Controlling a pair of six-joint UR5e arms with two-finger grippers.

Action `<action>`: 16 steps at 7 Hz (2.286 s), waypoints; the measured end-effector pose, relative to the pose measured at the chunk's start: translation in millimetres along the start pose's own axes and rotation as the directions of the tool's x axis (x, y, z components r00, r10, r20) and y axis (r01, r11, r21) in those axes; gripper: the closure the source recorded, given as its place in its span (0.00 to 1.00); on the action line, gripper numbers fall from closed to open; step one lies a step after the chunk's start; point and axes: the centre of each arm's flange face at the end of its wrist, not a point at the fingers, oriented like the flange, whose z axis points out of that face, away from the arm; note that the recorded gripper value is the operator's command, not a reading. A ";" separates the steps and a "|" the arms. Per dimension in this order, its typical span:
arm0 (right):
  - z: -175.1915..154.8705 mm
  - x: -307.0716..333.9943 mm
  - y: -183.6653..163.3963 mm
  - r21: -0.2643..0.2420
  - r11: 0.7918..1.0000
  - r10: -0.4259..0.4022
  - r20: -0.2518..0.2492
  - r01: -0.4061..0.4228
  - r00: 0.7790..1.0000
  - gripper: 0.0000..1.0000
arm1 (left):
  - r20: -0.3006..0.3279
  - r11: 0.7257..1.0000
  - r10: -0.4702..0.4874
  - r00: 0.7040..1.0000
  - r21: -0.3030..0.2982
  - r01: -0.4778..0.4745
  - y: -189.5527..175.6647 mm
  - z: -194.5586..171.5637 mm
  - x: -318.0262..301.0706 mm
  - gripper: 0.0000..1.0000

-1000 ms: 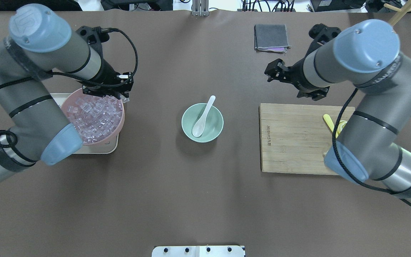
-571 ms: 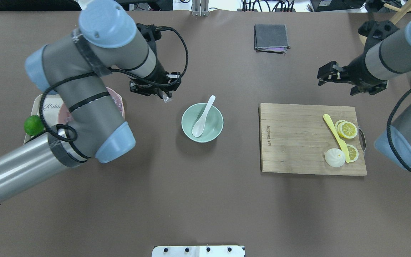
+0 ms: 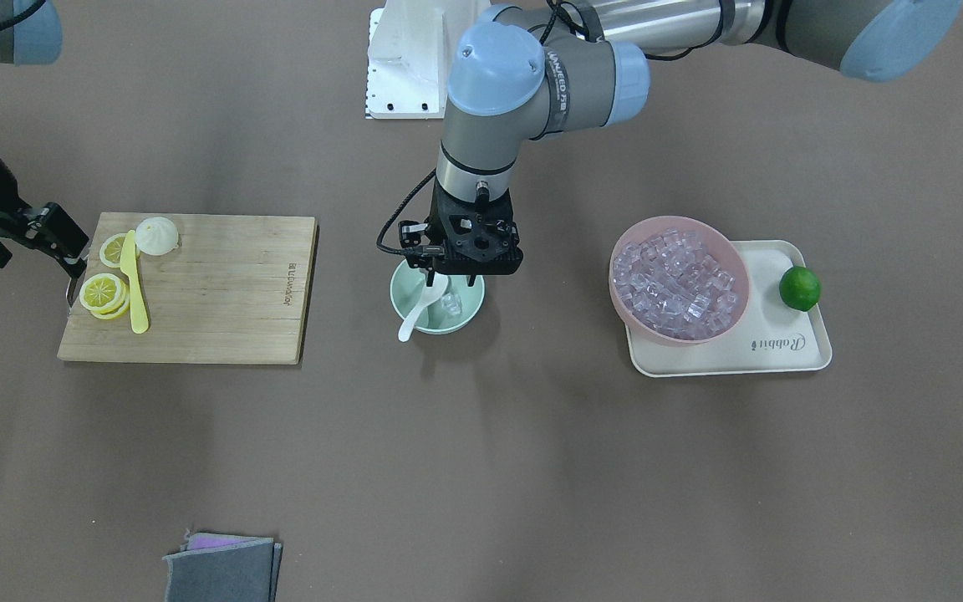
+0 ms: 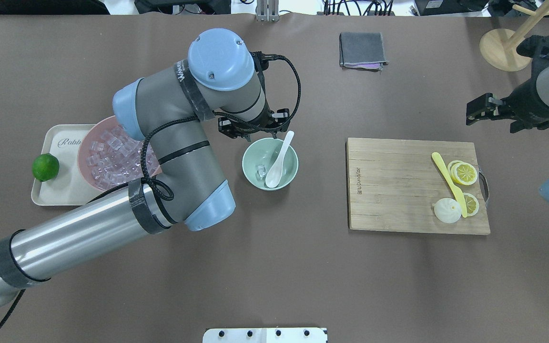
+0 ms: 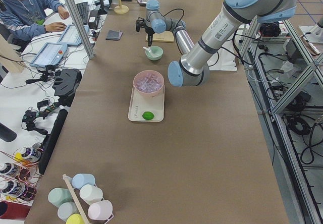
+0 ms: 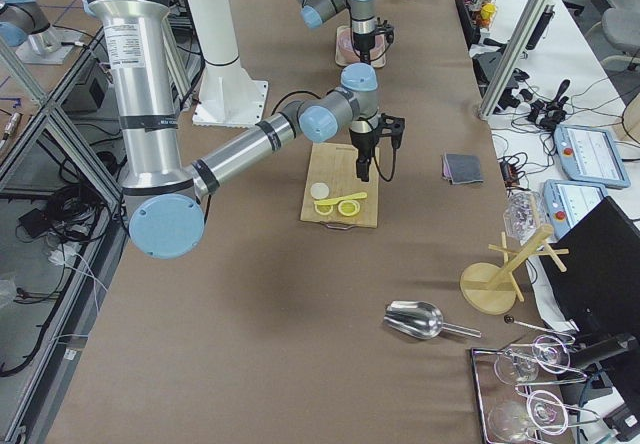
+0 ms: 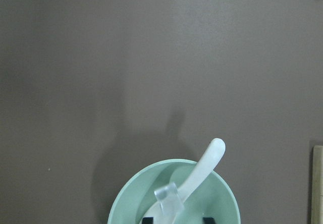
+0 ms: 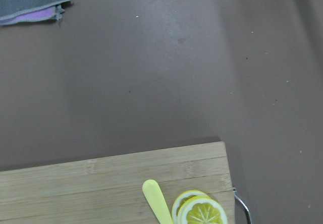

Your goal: Put spoon and ice into bowl

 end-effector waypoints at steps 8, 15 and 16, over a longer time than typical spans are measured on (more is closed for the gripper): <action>-10.6 147.1 -72.5 -0.055 0.977 -0.206 0.016 0.207 0.978 0.00 | 0.186 0.926 0.377 0.908 -0.097 -0.365 -79.0 -158.0 -470.1 0.01; -12.4 264.2 -81.5 -0.075 0.957 -0.277 0.063 0.282 0.959 0.00 | 0.127 0.916 0.368 0.921 -0.217 -0.336 -17.2 -163.0 -679.4 0.01; -12.3 264.9 -80.8 -0.074 0.957 -0.277 0.064 0.282 0.959 0.00 | 0.125 0.917 0.369 0.921 -0.214 -0.338 -19.5 -161.7 -679.7 0.01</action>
